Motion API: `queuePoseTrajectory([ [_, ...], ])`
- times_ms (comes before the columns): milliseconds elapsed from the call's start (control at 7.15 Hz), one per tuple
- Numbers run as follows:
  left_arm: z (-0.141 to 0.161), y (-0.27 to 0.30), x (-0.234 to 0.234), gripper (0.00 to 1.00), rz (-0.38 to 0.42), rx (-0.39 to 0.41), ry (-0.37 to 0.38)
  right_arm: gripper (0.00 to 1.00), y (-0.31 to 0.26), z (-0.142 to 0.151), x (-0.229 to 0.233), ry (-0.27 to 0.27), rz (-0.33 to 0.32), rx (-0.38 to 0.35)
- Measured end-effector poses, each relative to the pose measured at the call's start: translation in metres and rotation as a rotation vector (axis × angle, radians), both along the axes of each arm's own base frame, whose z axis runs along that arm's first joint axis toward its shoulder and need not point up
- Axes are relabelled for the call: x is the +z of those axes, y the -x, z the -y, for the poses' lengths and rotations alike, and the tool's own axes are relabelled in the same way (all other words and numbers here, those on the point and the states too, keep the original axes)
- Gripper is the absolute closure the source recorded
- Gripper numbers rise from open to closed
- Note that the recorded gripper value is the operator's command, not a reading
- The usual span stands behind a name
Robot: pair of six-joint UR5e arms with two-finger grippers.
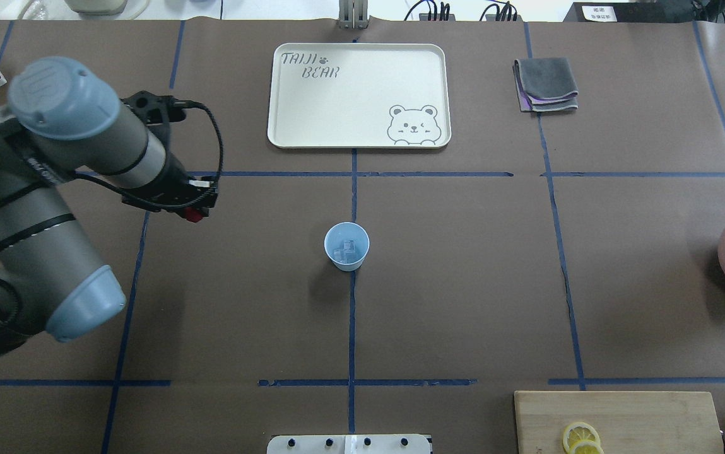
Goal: Mash ice and strawberries in cup
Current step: 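Lift the strawberry and carry it over the blue cup with the left gripper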
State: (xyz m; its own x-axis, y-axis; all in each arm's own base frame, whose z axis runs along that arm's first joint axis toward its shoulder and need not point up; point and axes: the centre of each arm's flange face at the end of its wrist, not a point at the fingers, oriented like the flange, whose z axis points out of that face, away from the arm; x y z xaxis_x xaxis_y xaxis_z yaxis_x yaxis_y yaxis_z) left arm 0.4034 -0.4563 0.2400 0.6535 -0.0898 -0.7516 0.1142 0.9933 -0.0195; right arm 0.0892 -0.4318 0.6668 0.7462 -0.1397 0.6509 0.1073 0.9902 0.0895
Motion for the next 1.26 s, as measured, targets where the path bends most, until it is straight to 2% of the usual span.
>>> queuePoseTrajectory([
  [420, -0.006, -0.106, -0.098, 1.00, -0.006, -0.089, 0.062, 0.00, 0.000, 0.000, -0.006, -0.010, -0.001, 0.001],
  [699, -0.013, -0.156, -0.126, 0.94, 0.013, -0.107, 0.081, 0.00, 0.000, -0.001, -0.006, -0.011, 0.000, 0.001],
  [839, -0.017, -0.167, -0.131, 0.82, 0.018, -0.104, 0.084, 0.00, 0.000, -0.001, -0.006, -0.011, 0.000, 0.001],
  [979, -0.018, -0.172, -0.133, 0.49, 0.021, -0.101, 0.084, 0.00, 0.000, -0.002, -0.006, -0.011, 0.000, 0.001],
  [1119, -0.019, -0.173, -0.132, 0.00, 0.024, -0.096, 0.081, 0.00, 0.000, -0.002, -0.005, -0.010, 0.000, 0.001],
  [1259, -0.019, -0.173, -0.130, 0.00, 0.028, -0.086, 0.071, 0.00, 0.000, -0.003, -0.005, -0.009, -0.001, 0.001],
])
